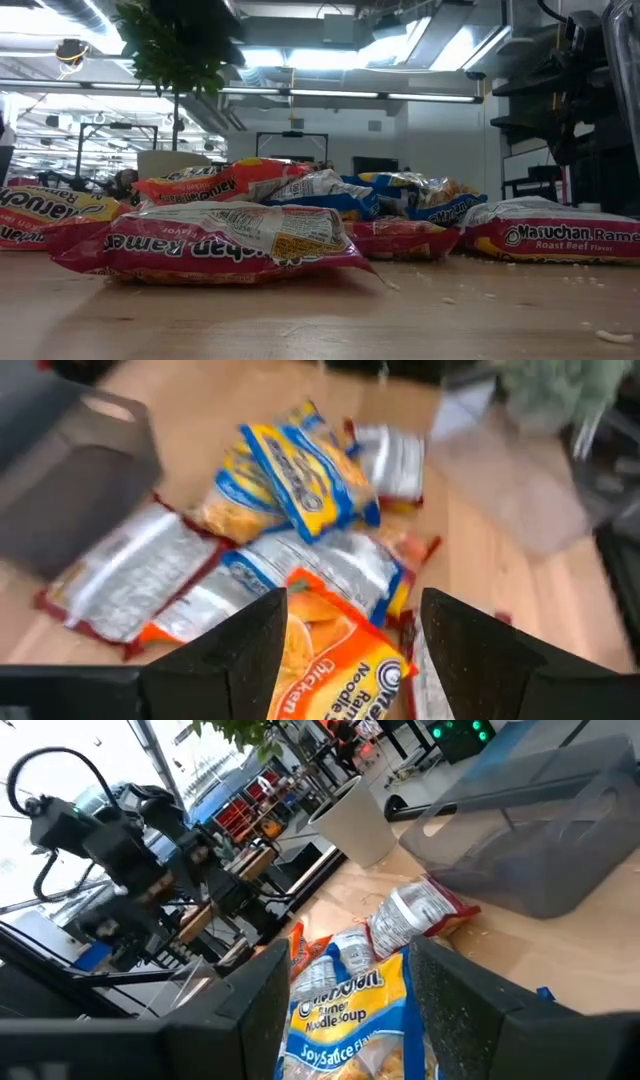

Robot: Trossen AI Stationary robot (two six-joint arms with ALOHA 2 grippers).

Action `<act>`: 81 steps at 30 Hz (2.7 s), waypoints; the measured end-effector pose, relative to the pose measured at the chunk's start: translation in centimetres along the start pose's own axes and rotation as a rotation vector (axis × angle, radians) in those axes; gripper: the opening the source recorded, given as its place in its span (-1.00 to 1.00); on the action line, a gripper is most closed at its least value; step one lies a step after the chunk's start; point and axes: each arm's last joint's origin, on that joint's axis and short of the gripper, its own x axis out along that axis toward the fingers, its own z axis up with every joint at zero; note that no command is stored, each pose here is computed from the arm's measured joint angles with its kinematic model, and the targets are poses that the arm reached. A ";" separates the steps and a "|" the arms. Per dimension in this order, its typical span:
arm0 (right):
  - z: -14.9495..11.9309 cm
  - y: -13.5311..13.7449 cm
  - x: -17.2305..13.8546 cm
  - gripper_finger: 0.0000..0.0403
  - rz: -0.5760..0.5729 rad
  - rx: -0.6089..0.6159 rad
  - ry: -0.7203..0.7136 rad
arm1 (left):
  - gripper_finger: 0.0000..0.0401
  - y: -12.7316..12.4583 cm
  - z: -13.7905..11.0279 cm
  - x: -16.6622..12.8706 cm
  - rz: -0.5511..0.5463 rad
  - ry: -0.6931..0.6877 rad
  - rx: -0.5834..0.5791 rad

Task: Sort Maruchan noodles
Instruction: Put the orange noodle pack into the black bin

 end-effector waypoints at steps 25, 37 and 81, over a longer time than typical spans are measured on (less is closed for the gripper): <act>-0.5 -0.5 0.0 -0.04 -0.044 -0.010 0.046 | 0.12 -6.0 -7.7 7.3 0.133 0.290 0.685; -0.8 -0.8 -0.1 -0.04 -0.068 0.023 0.079 | 0.11 -5.3 -9.1 9.6 0.284 0.334 0.707; -0.9 -0.8 -0.1 -0.04 -0.077 0.014 0.079 | -0.87 -0.5 0.9 5.7 0.462 0.105 0.371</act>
